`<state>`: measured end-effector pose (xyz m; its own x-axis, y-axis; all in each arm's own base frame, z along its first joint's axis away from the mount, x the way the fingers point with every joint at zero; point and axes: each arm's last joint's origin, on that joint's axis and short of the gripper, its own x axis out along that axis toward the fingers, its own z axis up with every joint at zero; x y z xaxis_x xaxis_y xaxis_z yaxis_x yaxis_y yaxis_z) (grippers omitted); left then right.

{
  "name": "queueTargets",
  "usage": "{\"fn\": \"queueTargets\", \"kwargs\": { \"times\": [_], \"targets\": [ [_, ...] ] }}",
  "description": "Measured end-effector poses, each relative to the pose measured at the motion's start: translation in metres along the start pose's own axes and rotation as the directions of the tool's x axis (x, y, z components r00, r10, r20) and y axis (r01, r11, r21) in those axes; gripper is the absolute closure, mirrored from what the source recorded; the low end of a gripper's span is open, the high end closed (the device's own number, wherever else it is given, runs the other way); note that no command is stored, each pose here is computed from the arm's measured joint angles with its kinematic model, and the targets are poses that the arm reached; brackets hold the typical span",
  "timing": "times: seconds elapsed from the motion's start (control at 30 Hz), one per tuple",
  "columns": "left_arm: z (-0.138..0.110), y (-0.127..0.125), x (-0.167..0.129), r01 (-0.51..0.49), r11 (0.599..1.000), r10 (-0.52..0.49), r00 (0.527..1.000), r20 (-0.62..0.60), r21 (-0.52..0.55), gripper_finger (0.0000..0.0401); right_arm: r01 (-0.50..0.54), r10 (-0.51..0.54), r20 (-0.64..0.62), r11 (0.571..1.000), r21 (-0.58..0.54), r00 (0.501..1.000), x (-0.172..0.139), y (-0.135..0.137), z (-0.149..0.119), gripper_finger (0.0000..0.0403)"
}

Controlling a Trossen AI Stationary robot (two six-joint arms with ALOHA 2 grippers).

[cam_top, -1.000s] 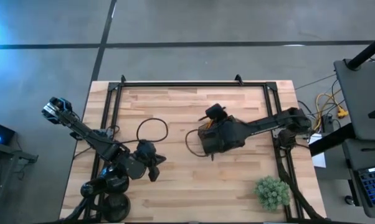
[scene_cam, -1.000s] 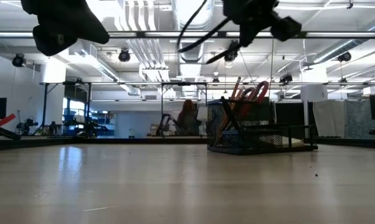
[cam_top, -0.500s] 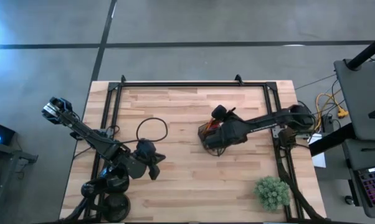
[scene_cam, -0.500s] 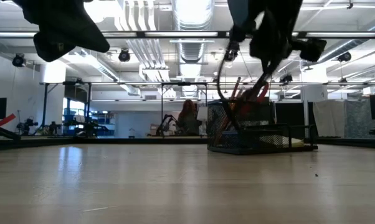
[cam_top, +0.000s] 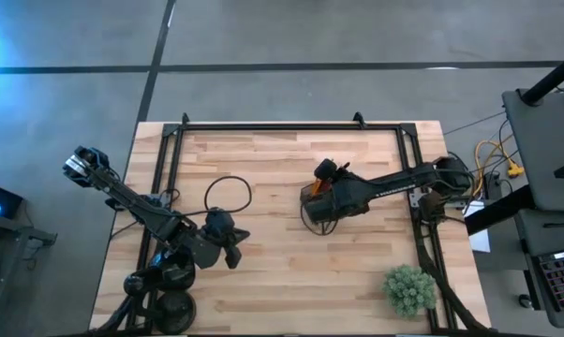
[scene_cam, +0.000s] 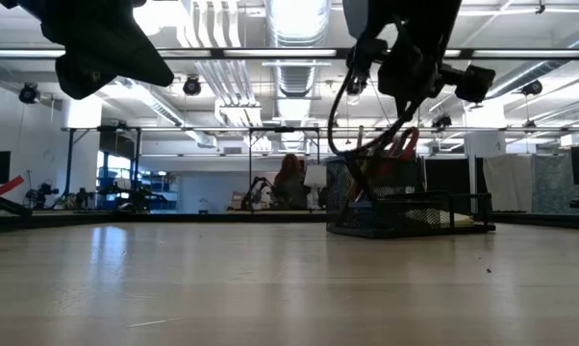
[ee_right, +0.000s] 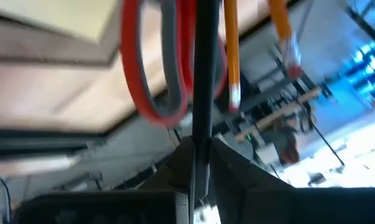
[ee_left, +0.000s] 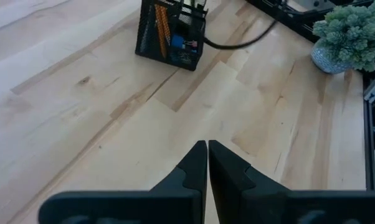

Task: Pick and place office supplies into organizer
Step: Put the pen into the desk organizer, then return to Home Position

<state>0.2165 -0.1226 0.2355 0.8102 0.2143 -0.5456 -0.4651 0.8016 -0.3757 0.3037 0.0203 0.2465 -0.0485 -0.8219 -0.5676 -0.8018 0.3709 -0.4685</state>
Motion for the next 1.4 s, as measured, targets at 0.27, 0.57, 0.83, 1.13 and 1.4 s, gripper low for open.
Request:
{"fn": "queueTargets", "kwargs": {
  "times": [0.27, 0.57, 0.83, 1.13, 1.4],
  "targets": [
    [0.000, 0.000, 0.000, -0.005, 1.000, 0.005, 1.000, 0.007, 0.003, 0.0401, 0.015, -0.015, -0.015, 1.000, -0.026, 1.000, 0.014, -0.003, 0.016, 0.0374],
    [0.000, 0.000, 0.000, -0.004, 1.000, 0.004, 1.000, 0.007, 0.003, 0.0401, -0.001, -0.008, 0.071, 0.991, 0.131, 0.997, 0.013, -0.011, 0.031, 0.0345],
    [-0.001, 0.001, 0.000, -0.006, 1.000, 0.006, 1.000, 0.005, 0.005, 0.0401, 0.042, -0.094, 0.172, 0.958, 0.283, 0.981, -0.014, -0.020, 0.038, 0.0235],
    [-0.001, 0.001, 0.001, -0.002, 1.000, 0.002, 1.000, 0.006, 0.003, 0.0401, 0.392, -0.408, -0.025, 0.857, 0.335, 0.913, -0.053, -0.028, 0.029, 0.0164],
    [0.007, -0.010, 0.000, 0.095, 0.993, -0.090, 0.993, 0.070, -0.070, 0.0401, 0.248, -0.656, -0.168, 0.031, 0.968, 0.736, -0.142, -0.043, -0.035, 0.0163]
  ]
}}
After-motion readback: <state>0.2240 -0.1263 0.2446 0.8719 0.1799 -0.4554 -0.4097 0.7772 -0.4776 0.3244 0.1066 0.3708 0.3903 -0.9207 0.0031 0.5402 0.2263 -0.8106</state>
